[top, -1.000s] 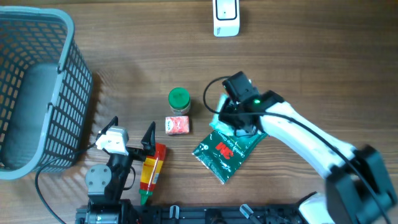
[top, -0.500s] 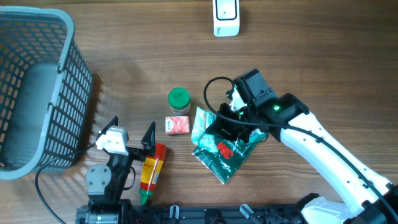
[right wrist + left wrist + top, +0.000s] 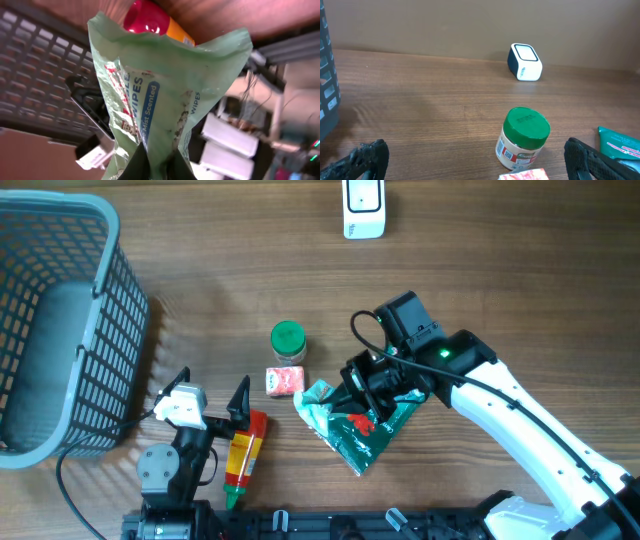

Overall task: Scan the item barcode
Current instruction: 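Carry the wipes pack to the white scanner with the right gripper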

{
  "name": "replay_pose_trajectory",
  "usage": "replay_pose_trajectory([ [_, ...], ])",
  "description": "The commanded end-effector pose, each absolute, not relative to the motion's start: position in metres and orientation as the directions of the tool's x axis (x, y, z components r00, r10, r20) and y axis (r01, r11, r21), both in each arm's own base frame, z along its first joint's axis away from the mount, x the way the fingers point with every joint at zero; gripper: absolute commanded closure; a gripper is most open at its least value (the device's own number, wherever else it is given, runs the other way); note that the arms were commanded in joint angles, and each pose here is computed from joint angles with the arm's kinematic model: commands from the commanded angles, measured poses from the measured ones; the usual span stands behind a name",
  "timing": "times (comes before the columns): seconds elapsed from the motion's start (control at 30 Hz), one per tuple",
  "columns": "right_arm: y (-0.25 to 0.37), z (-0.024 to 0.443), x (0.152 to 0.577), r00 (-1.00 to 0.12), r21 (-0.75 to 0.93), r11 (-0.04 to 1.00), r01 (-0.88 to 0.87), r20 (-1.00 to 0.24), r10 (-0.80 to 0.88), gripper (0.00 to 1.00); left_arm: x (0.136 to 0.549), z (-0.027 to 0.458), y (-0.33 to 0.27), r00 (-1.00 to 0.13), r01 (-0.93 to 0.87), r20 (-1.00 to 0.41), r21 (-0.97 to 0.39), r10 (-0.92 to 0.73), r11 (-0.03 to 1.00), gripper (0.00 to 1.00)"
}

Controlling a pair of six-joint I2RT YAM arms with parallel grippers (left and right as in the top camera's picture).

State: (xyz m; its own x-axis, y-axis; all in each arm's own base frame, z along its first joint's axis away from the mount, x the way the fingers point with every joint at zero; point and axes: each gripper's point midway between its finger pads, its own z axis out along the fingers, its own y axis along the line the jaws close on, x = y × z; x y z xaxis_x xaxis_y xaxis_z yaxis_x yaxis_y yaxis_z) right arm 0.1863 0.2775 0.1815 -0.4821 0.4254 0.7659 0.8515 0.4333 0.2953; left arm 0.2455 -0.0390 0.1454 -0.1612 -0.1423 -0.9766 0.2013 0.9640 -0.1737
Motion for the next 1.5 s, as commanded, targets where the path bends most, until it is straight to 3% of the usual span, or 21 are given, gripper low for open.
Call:
replay_pose_trajectory([
  [0.0, 0.284, 0.192, 0.189, -0.308, 0.158, 0.339, 0.927, 0.838, 0.451, 0.96, 0.245, 0.143, -0.038, -0.163, 0.197, -0.979, -0.154, -0.123, 0.968, 0.0],
  [0.17, 0.296, 0.205, 0.209, -0.287, 0.185, 0.266, 0.946, 0.86, 0.422, 0.96, 0.245, 0.143, -0.038, -0.163, 0.197, -0.979, -0.154, -0.123, 0.968, 0.0],
  [0.3, 0.304, 0.222, 0.238, -0.405, 0.347, 0.216, 0.913, 0.839, 0.363, 0.96, 0.245, 0.143, -0.038, -0.163, 0.197, -0.979, -0.154, -0.123, 0.968, 0.0],
  [0.37, 0.302, 0.223, 0.245, -0.411, 0.361, 0.2, 0.911, 0.837, 0.362, 0.96, 0.245, 0.143, -0.038, -0.163, 0.197, -0.979, -0.154, -0.123, 0.968, 0.0],
  [0.47, 0.295, 0.209, 0.249, -0.358, 0.306, 0.188, 0.933, 0.842, 0.405, 0.96, 0.245, 0.143, -0.038, -0.163, 0.197, -0.979, -0.154, -0.123, 0.968, 0.0],
  [0.6, 0.279, 0.169, 0.246, -0.194, 0.123, 0.169, 0.978, 0.829, 0.524, 0.96, 0.245, 0.143, -0.038, -0.163, 0.197, -0.979, -0.154, -0.123, 0.968, 0.0],
  [0.73, 0.279, 0.151, 0.237, -0.09, -0.014, 0.191, 0.981, 0.849, 0.521, 0.96, 0.245, 0.143, -0.038, -0.163, 0.197, -0.979, -0.154, -0.123, 0.968, 0.0],
  [1.03, 0.285, 0.139, 0.232, -0.059, -0.066, 0.238, 0.969, 0.873, 0.484, 0.96, 0.245, 0.143, -0.038, -0.163, 0.197, -0.979, -0.154, -0.123, 0.968, 0.0],
  [1.2, 0.29, 0.154, 0.224, -0.137, 0.012, 0.32, 0.947, 0.918, 0.371, 0.96, 0.245, 0.143, -0.038, -0.163, 0.197, -0.979, -0.154, -0.123, 0.968, 0.0],
  [1.37, 0.298, 0.198, 0.211, -0.294, 0.255, 0.418, 0.872, 0.955, 0.032, 0.95, 0.245, 0.143, -0.038, -0.163, 0.197, -0.979, -0.154, -0.123, 0.968, 0.0],
  [1.47, 0.298, 0.226, 0.205, -0.3, 0.334, 0.428, 0.84, 0.942, -0.148, 0.95, 0.245, 0.143, -0.038, -0.163, 0.197, -0.979, -0.154, -0.123, 0.968, 0.0],
])
